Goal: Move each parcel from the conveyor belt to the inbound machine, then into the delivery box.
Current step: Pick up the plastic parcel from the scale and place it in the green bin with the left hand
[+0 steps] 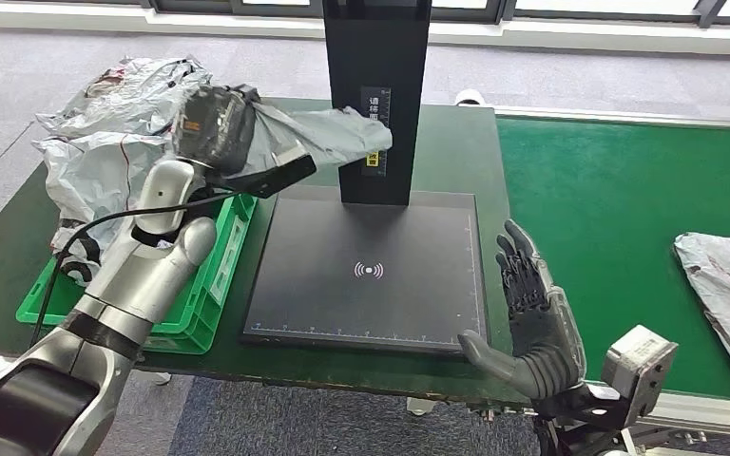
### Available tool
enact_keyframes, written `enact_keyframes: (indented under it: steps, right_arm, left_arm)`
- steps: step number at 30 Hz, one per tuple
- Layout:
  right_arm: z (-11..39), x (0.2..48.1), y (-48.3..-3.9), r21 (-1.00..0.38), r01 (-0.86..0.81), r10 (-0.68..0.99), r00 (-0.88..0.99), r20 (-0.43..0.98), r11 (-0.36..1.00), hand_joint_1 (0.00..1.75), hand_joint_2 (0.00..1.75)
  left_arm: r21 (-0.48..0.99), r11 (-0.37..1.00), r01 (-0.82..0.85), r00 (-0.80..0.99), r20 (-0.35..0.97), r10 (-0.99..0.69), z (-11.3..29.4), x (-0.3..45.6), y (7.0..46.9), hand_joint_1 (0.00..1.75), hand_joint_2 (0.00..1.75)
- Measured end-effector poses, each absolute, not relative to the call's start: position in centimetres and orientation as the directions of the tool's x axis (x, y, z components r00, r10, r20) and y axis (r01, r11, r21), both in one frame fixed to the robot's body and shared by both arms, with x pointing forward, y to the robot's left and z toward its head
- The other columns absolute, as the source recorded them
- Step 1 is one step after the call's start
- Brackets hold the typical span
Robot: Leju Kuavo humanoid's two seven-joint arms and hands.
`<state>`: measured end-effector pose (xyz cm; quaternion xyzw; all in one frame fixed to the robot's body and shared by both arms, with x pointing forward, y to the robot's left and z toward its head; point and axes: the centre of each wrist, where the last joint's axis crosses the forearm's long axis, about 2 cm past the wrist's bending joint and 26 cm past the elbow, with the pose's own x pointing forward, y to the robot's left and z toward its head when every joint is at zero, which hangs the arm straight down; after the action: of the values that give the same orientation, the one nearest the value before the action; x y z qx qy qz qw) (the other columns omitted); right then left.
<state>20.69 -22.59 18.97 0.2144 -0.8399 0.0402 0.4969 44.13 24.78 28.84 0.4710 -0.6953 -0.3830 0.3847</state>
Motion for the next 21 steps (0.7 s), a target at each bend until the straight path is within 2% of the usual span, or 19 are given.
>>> enact_keyframes:
  steps: [4,9,13,17,21]
  right_arm:
    - [18.5,20.3,-22.9,0.163,-0.381,-0.329,-0.426,0.842,0.91,0.0,1.75]
    - [18.2,20.0,-23.2,0.165,-0.373,-0.327,-0.428,0.843,0.913,0.0,1.75]
    - [18.1,19.9,-23.4,0.161,-0.371,-0.321,-0.425,0.846,0.915,0.0,1.75]
    - [18.0,19.9,-23.5,0.16,-0.369,-0.319,-0.423,0.848,0.915,0.0,1.75]
    - [17.8,19.8,-23.8,0.158,-0.371,-0.316,-0.416,0.853,0.915,0.0,1.75]
  left_arm:
    - [0.816,0.307,-0.49,-0.254,0.203,-0.946,31.5,43.5,27.1,1.75,0.0]
    - [0.759,0.297,-0.58,-0.219,0.205,-0.954,33.2,42.8,29.3,1.75,0.0]
    - [0.741,0.292,-0.605,-0.207,0.208,-0.956,33.8,42.5,30.1,1.75,1.75]
    - [0.743,0.254,-0.619,-0.158,0.199,-0.967,34.0,42.4,30.8,1.75,1.75]
    - [0.795,0.191,-0.575,-0.039,0.206,-0.978,33.8,43.0,33.2,1.75,1.75]
